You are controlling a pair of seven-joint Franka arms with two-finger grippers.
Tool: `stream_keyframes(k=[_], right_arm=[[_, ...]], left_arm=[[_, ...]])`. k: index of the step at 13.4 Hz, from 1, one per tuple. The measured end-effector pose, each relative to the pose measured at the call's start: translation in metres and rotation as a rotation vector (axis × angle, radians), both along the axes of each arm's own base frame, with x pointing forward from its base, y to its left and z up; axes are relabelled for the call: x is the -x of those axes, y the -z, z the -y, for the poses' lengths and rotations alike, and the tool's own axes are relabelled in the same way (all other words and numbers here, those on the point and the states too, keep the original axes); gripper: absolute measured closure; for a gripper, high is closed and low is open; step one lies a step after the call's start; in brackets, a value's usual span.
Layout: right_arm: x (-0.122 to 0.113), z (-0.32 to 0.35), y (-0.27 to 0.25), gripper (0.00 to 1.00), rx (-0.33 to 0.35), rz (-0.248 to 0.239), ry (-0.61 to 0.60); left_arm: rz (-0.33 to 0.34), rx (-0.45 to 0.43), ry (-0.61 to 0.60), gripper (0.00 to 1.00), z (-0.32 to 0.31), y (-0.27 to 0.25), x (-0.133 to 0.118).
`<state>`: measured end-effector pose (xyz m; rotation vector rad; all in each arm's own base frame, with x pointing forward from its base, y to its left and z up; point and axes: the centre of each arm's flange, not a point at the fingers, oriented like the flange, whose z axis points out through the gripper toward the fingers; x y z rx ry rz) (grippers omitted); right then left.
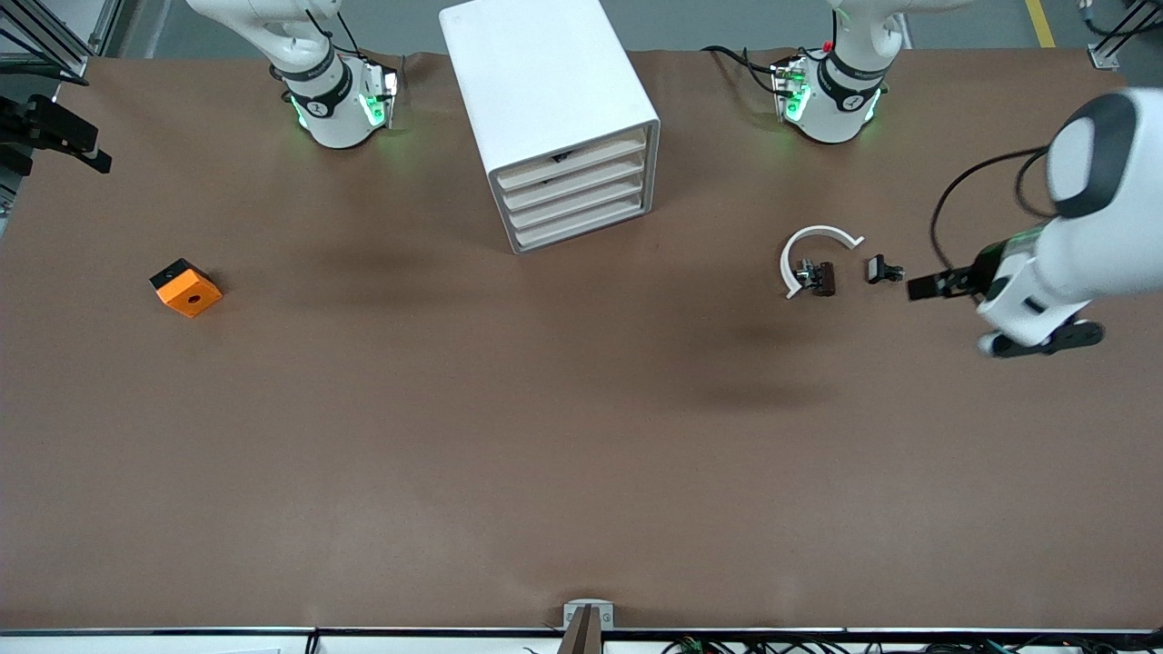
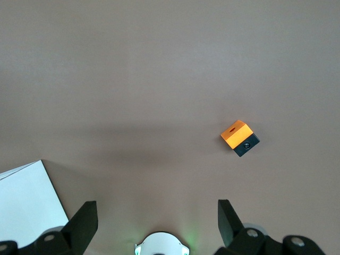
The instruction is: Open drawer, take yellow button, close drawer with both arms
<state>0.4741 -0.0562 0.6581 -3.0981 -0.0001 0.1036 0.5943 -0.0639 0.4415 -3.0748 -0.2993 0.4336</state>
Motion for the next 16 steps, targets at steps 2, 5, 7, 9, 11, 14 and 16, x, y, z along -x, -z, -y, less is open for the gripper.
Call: stream_keyframes(k=[2, 5, 7, 9, 11, 14, 16], right_arm=[[0.0, 0.0, 0.0, 0.0, 0.0, 0.0, 0.0], [0.0, 0.001, 0.0, 0.0, 0.0, 0.0, 0.001], [-0.001, 0.001, 0.002, 0.0, 0.0, -0.004, 0.002], [-0.004, 0.002, 0.006, 0.0, -0.001, -0.012, 0.003], [-0.01, 0.002, 0.012, 0.0, 0.0, -0.023, 0.004], [-0.029, 0.005, 0.037, 0.0, -0.001, -0.07, 0.007], [-0.045, 0.008, 0.053, 0.0, 0.001, -0.088, 0.011]], left_arm=[[-0.014, -0.035, -0.077, 0.0, 0.035, 0.031, -0.006], [-0.052, -0.075, -0.239, 0.0, 0.08, 0.054, -0.009], [-0.169, -0.082, -0.357, 0.0, 0.113, 0.066, -0.001], [-0.286, -0.095, -0.464, 0.0, 0.15, 0.079, 0.005], [-0.396, -0.068, -0.59, 0.0, 0.178, 0.094, 0.005], [-0.613, -0.085, -0.846, 0.0, 0.197, 0.13, 0.006], [-0.773, -0.16, -1.008, 0.0, 0.206, 0.158, 0.01]])
